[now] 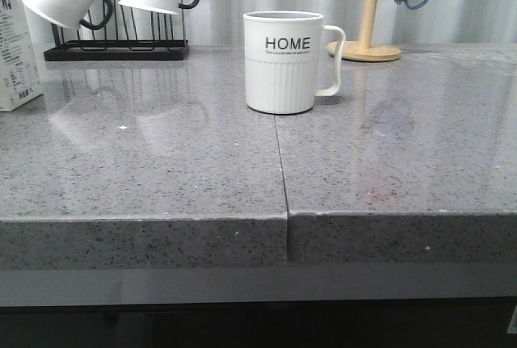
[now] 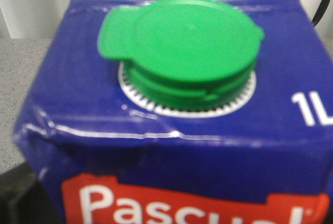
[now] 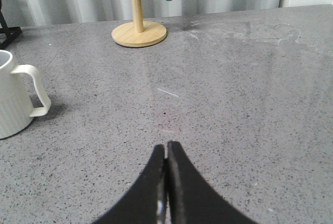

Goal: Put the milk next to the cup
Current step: 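Reach the left gripper to the milk carton and grasp it, then lift the milk carton with the left gripper and lower it beside the HOME mug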

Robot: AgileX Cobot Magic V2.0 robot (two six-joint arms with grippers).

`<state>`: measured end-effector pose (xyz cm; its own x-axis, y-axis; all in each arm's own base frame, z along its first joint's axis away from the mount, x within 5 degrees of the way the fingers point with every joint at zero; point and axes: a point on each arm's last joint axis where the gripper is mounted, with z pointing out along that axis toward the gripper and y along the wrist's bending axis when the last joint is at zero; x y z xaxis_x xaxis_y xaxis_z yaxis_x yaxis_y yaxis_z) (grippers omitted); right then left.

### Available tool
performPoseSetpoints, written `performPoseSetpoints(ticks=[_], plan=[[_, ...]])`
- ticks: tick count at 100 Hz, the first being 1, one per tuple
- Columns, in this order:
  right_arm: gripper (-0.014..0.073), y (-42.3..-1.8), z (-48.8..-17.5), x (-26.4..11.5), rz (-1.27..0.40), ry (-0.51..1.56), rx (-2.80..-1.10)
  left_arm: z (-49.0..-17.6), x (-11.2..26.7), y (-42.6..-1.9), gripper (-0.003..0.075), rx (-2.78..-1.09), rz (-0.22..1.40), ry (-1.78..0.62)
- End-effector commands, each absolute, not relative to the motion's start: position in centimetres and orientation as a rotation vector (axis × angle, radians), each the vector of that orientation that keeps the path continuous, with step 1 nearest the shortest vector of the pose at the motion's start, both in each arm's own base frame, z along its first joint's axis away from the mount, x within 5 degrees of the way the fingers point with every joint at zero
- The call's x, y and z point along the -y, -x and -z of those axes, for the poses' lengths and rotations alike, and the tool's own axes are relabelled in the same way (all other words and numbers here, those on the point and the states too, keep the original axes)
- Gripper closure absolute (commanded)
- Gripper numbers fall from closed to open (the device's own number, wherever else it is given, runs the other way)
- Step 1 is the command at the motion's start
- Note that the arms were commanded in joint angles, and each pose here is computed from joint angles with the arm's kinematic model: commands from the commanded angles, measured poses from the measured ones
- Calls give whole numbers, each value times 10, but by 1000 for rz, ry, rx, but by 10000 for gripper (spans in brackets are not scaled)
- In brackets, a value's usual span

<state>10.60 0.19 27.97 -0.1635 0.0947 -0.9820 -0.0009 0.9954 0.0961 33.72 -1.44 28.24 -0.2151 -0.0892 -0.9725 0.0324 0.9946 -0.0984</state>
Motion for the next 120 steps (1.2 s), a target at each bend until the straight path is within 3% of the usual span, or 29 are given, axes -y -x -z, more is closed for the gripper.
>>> performPoseSetpoints(ticks=[1,10,17,23,45,81,120], plan=[[717,-107,-295,-2,-81,-62,-1632,-314,16,-337,347,-1622,126,32],[717,-107,-295,-2,-81,-62,-1632,-315,17,-337,531,-1601,128,31],[717,-107,-295,-2,-81,-62,-1632,-316,17,-337,613,-1592,129,31],[717,-107,-295,-2,-81,-62,-1632,-317,17,-337,638,-1589,129,31],[717,-107,-295,-2,-81,-62,-1632,-324,16,-333,638,-1569,130,30],[717,-107,-295,-2,-81,-62,-1632,-366,20,-303,638,-1464,151,27],[717,-107,-295,-2,-81,-62,-1632,-405,84,-287,638,-1372,347,-70]])
